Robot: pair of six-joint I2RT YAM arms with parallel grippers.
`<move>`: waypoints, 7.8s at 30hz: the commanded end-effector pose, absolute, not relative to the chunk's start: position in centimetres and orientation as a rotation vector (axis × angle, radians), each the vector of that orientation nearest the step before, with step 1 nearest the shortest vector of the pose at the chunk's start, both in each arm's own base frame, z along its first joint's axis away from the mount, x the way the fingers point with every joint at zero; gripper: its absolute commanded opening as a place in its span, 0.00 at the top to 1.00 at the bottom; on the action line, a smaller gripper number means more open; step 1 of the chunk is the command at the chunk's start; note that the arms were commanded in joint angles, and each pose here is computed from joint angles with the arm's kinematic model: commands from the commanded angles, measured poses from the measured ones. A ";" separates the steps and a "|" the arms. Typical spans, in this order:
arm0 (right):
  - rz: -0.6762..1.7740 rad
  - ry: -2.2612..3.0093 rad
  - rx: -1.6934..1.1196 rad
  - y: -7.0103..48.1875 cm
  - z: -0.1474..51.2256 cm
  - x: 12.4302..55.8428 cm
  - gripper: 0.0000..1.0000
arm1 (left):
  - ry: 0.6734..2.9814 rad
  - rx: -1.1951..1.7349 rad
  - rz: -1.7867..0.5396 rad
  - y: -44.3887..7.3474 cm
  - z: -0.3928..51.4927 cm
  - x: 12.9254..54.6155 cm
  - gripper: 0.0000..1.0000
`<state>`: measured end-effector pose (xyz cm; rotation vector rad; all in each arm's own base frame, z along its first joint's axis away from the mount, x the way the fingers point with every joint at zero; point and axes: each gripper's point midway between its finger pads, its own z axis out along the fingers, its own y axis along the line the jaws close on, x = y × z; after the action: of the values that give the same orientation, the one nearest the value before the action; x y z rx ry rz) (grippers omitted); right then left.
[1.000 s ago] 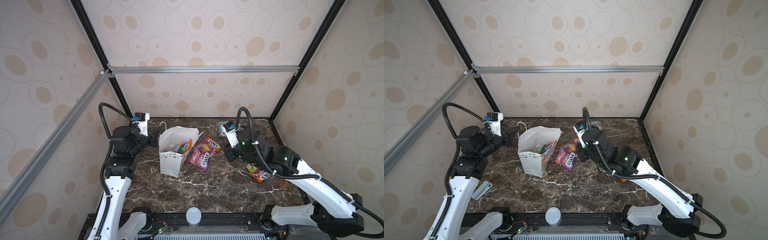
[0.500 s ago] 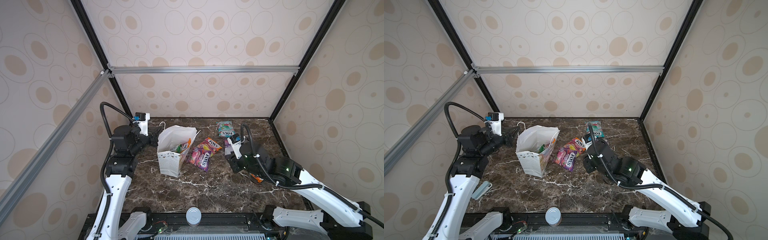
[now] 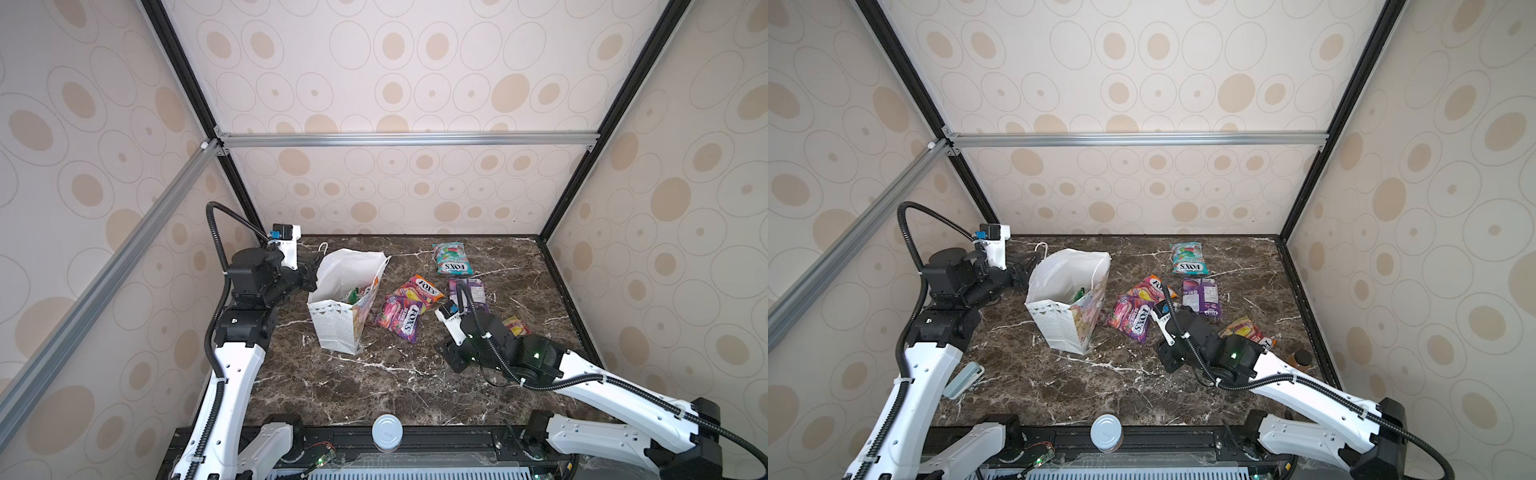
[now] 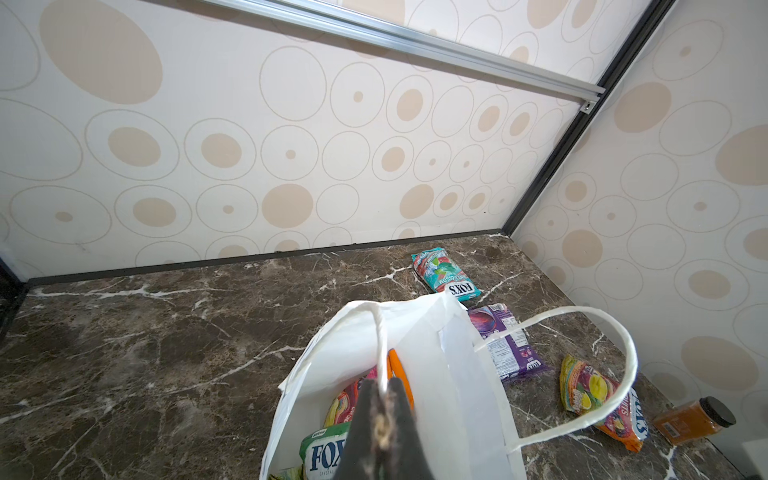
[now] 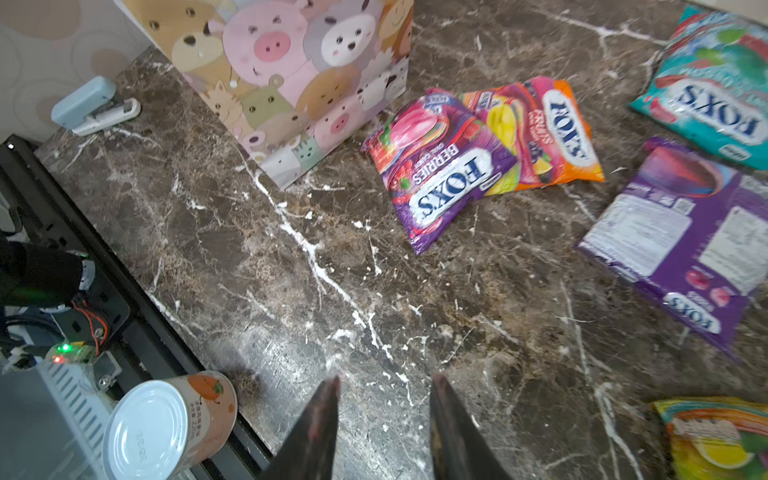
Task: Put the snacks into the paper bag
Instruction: 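Withdraw the right gripper from the bag toward the purple berries packet, then lower the right gripper onto the purple Fox's berries packet and close, then lift the purple berries packet with the right gripper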
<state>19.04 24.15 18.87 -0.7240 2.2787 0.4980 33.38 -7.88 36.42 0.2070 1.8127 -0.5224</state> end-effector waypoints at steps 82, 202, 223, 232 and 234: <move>0.515 2.547 -0.261 28.7 3.2 30.7 0.27 | 1.759 0.166 -0.435 -6.5 37.9 33.4 1.00; 0.598 2.249 -0.363 25.5 20.5 27.8 1.00 | 1.688 0.254 -0.551 -8.5 39.5 31.6 1.00; 0.564 2.150 -0.456 24.0 27.4 26.5 1.00 | 1.681 0.258 -0.550 -8.5 39.6 31.4 1.00; 0.536 2.118 -0.518 24.1 30.7 26.7 1.00 | 1.701 0.261 -0.562 -8.7 39.0 31.9 1.00; 0.536 2.107 -0.526 24.2 31.7 26.7 1.00 | 1.696 0.259 -0.556 -8.6 39.1 31.8 1.00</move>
<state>26.56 24.13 29.25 -0.4987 2.1620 0.5437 32.05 -8.43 37.28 0.2353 1.7640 -0.5534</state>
